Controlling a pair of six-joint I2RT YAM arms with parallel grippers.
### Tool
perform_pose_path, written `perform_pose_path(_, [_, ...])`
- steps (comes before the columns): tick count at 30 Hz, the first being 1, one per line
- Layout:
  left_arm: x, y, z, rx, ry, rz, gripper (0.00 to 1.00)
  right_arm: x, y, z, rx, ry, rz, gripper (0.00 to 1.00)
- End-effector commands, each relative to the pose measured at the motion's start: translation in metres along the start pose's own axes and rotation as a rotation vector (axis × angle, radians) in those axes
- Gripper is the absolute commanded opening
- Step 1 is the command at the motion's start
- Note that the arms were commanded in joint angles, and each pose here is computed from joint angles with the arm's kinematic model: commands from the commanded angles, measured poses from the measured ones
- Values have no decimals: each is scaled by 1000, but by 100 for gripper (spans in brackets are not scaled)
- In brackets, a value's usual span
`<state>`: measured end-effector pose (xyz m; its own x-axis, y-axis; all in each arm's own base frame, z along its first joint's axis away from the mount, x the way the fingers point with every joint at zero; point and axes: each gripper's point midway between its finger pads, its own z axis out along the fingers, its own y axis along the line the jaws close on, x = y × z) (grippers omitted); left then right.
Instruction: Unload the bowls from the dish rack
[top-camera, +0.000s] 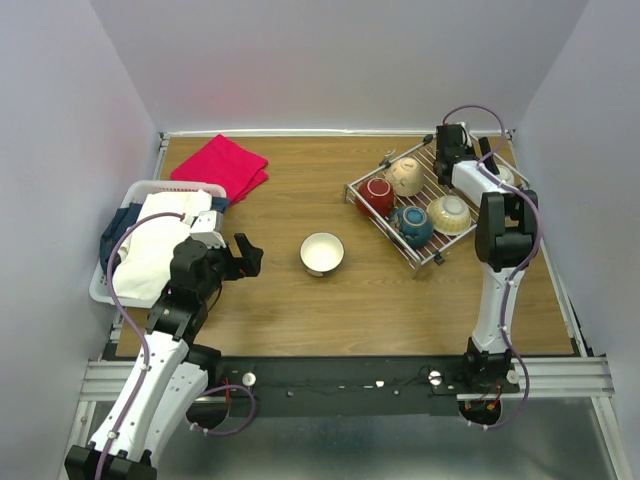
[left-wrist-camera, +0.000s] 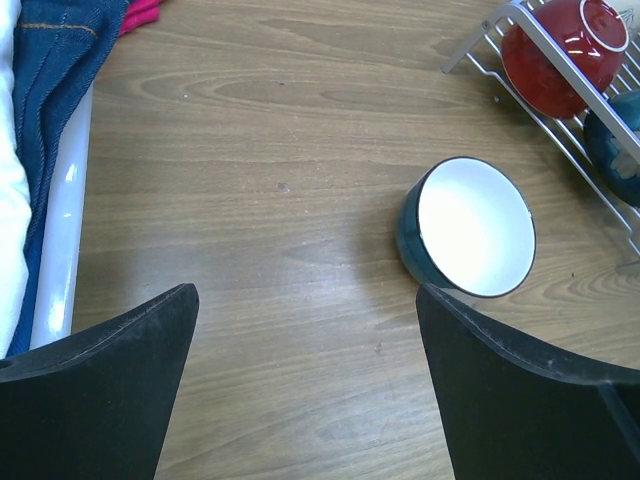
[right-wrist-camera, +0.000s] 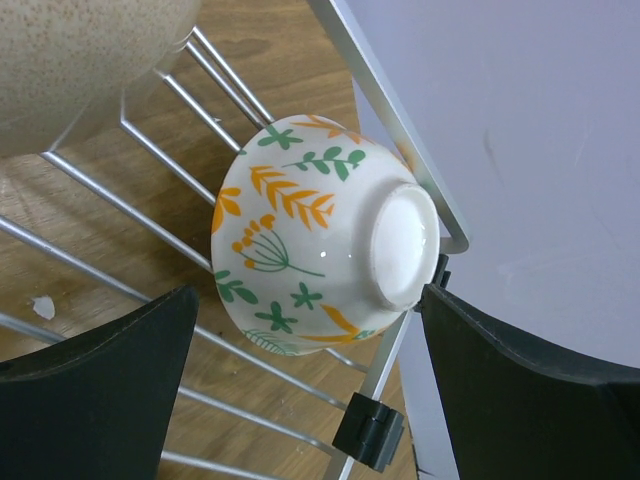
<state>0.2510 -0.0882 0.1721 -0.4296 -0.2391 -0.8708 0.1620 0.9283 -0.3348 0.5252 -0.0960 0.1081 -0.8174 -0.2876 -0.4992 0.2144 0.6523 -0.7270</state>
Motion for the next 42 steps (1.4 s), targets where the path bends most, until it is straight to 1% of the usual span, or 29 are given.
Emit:
perform_pose_path(1, [1,2,3,-7,-8,19,99,3,5,12,49,16,-33,100])
perform_pose_path(6, [2,2,3,-10,-4,21,99,12,14,18,53,31,-72,100])
perform_pose_path(12, [2,2,3,-8,-2,20,99,20,14,23,87,42,-111,100])
perform_pose_path(20, [4,2,4,-9,6,20,99,22,22,25,59,51,-138,99])
perform_pose_path(23, [4,2,4,-10,5,20,99,22,23,24,40,49,-140,97])
perform_pose_path(26, [4,2,4,-9,6,21,99,25,24,22,18,55,-149,92])
perform_pose_path(29, [3,1,4,-7,2,20,99,23,23,18,-5,51,-141,85])
perform_pose_path(30, [2,1,4,-8,-2,20,99,21,22,15,-17,44,-134,81])
perform_pose_path(32, [3,1,3,-6,-3,21,99,18,21,11,-45,37,-122,76])
perform_pose_path(33, [2,0,3,-3,-5,21,99,17,21,9,-50,35,-117,71])
perform_pose_path(35, [3,1,3,-6,-3,21,99,13,18,3,-68,25,-106,65])
perform_pose_path(36, [2,1,3,-5,-6,20,99,10,16,0,-71,17,-99,61])
perform_pose_path(42, [2,1,3,-5,-6,20,99,0,13,-14,-110,-15,-69,48])
